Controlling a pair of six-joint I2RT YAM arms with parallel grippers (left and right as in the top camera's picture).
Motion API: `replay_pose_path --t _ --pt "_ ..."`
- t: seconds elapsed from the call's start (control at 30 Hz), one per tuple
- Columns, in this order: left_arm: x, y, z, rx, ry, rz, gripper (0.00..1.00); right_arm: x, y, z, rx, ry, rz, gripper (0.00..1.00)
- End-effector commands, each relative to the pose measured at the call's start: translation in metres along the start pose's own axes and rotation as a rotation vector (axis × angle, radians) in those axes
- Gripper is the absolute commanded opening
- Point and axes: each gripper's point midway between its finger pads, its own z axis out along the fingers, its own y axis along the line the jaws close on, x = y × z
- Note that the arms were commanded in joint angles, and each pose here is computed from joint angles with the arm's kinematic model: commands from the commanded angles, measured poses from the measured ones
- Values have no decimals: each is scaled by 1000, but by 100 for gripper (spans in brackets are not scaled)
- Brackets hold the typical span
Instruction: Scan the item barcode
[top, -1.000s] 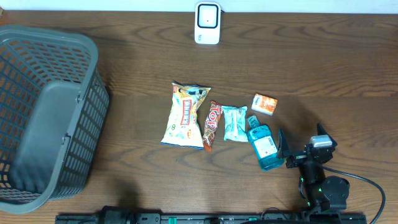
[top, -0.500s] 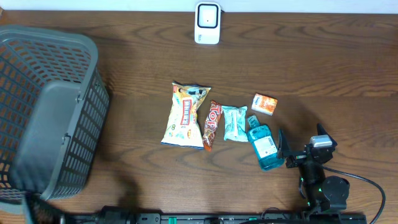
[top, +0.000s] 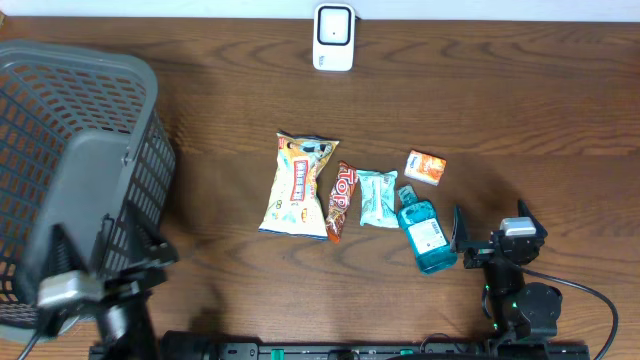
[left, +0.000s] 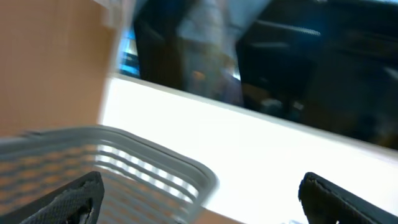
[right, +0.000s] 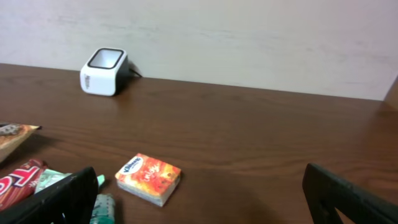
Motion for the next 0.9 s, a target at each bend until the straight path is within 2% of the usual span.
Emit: replay_pose_path --t 0.0,0.07,0.13,0.27,0.37,0.53,0.7,0.87 --pt "20 -62 -9 375 41 64 100 1 -5 0 29 5 -22 99" --pt "33 -93 -25 594 47 225 100 1 -5 0 29 4 -22 99" --pt "47 -108 -39 726 68 313 100 1 -5 0 29 4 -22 99" --pt "73 -97 -38 681 187 312 100 1 0 0 2 2 5 99" --pt "87 -84 -32 600 259 257 100 0 3 0 -14 0 231 99" --pt "107 -81 -30 585 317 208 100 -1 12 -1 -66 11 590 99" --pt "146 -74 -29 555 420 113 100 -3 18 -1 -105 24 737 99" --pt "178 -67 -30 529 490 44 100 -4 26 -2 -152 41 810 99"
